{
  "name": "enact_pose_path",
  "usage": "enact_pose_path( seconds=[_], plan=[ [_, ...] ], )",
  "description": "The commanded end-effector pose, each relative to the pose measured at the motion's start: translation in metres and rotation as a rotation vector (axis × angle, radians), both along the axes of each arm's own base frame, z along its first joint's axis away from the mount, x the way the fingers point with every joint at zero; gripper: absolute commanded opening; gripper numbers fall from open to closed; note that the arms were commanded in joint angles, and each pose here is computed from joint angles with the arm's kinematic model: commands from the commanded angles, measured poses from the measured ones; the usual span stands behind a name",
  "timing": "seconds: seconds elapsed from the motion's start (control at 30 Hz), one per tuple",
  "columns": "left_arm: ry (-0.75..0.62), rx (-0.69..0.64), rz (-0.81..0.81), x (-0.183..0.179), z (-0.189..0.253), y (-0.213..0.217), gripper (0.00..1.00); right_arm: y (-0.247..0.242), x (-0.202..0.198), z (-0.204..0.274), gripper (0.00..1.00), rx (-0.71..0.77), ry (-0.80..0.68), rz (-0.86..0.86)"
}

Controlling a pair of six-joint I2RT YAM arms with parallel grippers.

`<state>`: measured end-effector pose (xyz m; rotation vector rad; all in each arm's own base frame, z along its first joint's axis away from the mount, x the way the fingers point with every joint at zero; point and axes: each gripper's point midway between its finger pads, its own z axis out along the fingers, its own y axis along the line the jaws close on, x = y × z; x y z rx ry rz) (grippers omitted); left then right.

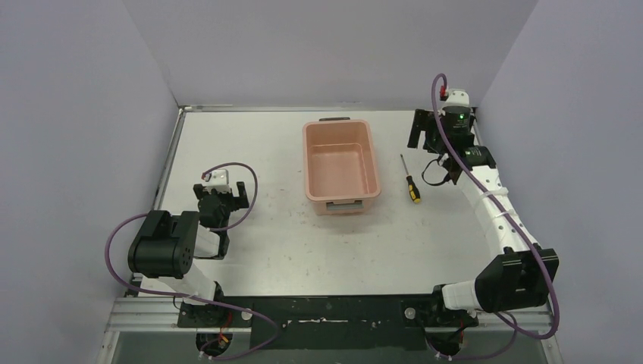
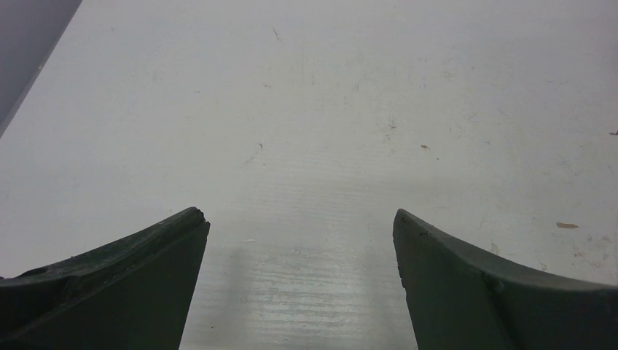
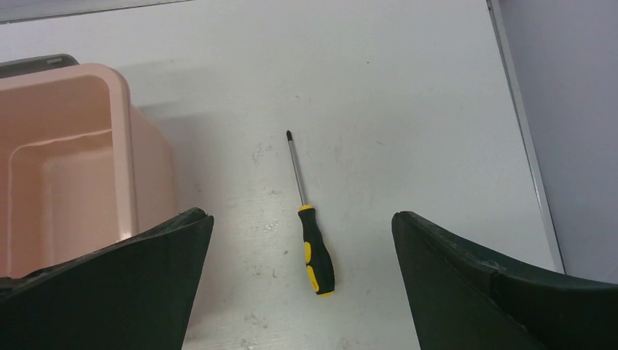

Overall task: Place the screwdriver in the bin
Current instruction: Pick up the screwdriver from the center of the board.

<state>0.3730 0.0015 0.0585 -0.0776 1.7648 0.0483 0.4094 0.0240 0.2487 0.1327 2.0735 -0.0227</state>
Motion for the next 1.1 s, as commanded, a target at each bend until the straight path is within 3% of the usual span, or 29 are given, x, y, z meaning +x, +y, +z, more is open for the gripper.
enact_pose_path(
  seconds=[0.0,0.17,0.67,1.07],
  plan=[
    [-0.052,0.006,-0.008,0.008,0.015,-0.001,0.97,0.007,0.001,0.020,1.00,0.030,-0.008,0.029],
    [-0.052,0.006,-0.009,0.008,0.015,-0.002,0.97,0.007,0.004,0.006,1.00,0.028,0.021,0.042],
    [-0.052,0.005,-0.009,0.008,0.015,-0.002,0.97,0.008,0.012,-0.121,0.99,0.047,0.305,0.103],
    [-0.051,0.006,-0.009,0.008,0.015,-0.002,0.97,0.006,0.009,-0.197,0.90,0.083,0.467,0.109]
  ],
)
